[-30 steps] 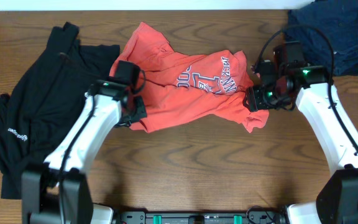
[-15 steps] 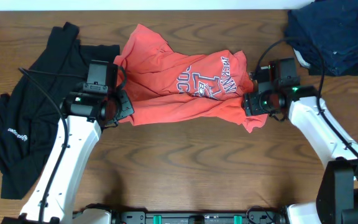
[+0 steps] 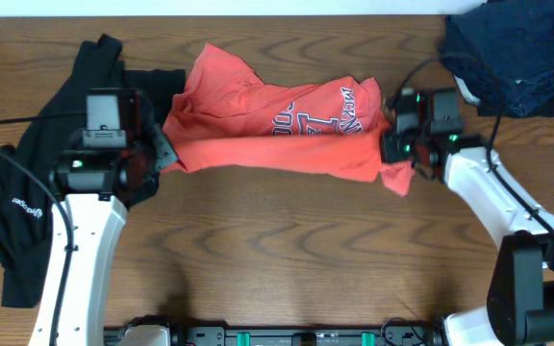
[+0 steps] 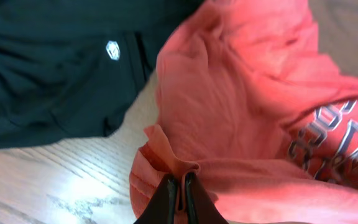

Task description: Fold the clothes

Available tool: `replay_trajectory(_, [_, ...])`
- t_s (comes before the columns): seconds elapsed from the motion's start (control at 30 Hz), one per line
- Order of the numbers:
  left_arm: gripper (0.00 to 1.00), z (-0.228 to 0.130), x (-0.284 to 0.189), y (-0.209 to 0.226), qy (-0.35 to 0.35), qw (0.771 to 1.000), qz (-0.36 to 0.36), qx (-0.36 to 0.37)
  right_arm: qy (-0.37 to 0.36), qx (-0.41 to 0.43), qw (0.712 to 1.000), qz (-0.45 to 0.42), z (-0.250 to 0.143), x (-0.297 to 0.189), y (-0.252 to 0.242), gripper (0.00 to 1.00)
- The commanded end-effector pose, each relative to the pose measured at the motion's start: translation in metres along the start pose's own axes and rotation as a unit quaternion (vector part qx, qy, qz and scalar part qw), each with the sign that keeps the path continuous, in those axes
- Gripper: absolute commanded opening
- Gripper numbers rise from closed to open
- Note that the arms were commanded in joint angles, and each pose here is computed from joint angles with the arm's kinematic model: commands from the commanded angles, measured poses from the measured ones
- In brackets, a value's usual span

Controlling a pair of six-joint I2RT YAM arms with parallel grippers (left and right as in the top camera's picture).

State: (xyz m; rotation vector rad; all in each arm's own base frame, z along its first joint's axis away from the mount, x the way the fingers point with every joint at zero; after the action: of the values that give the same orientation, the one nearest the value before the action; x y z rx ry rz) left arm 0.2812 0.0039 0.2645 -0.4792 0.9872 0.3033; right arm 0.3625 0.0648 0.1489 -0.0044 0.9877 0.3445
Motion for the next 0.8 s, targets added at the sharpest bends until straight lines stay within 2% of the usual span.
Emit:
replay_trajectory(0.0, [0.06, 0.013, -0.016, 0.007, -0.030, 1.000, 0.007, -0.007, -0.050, -0.013, 0.999, -0.004, 0.041, -0.025, 0.000, 0.01])
replay_trajectory(0.1, [0.06, 0.007, -0.017, 0.011, -0.011, 1.000, 0.017, -0.007, -0.031, -0.035, 0.999, 0.015, 0.050, -0.039, 0.010, 0.01])
replay_trajectory(0.17, [0.06, -0.001, -0.016, 0.014, 0.013, 0.999, 0.023, -0.027, 0.012, -0.058, 0.998, 0.019, 0.041, -0.043, 0.019, 0.01])
replay_trajectory(0.33, [0.06, -0.026, -0.011, 0.022, 0.093, 0.994, 0.040, -0.047, 0.156, -0.059, 0.985, 0.043, -0.013, -0.037, 0.042, 0.01])
replay_trajectory(0.5, [0.06, -0.040, -0.005, 0.029, 0.128, 0.989, 0.061, -0.047, 0.255, -0.062, 0.961, 0.093, -0.064, -0.030, 0.073, 0.01])
replay_trajectory(0.57, [0.06, -0.042, -0.004, 0.030, 0.131, 0.988, 0.063, -0.047, 0.289, -0.089, 0.946, 0.117, -0.078, -0.035, 0.082, 0.19])
replay_trajectory(0.6, [0.06, -0.042, -0.004, 0.030, 0.131, 0.988, 0.063, -0.047, 0.303, -0.097, 0.940, 0.123, -0.082, -0.038, 0.086, 0.34])
replay_trajectory(0.63, [0.06, -0.042, -0.004, 0.030, 0.131, 0.988, 0.063, -0.047, 0.310, -0.102, 0.937, 0.125, -0.083, -0.041, 0.088, 0.45])
replay_trajectory(0.77, [0.06, -0.040, -0.003, 0.029, 0.125, 0.989, 0.059, -0.046, 0.293, -0.109, 0.941, 0.127, -0.061, -0.054, 0.089, 0.53])
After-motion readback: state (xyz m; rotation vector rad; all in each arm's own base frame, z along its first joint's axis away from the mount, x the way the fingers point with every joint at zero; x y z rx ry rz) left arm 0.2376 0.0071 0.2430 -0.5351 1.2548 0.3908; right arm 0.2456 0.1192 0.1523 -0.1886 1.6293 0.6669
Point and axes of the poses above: each gripper's point midway between its finger pads, its own x axis out along the fingers, its own y axis along the line the jaws close on, z = x × y, the point moved 8 cm from there along -x, back along the fingers, and after that the axes turned 2 degrees about -x, right-handed, at the moved point
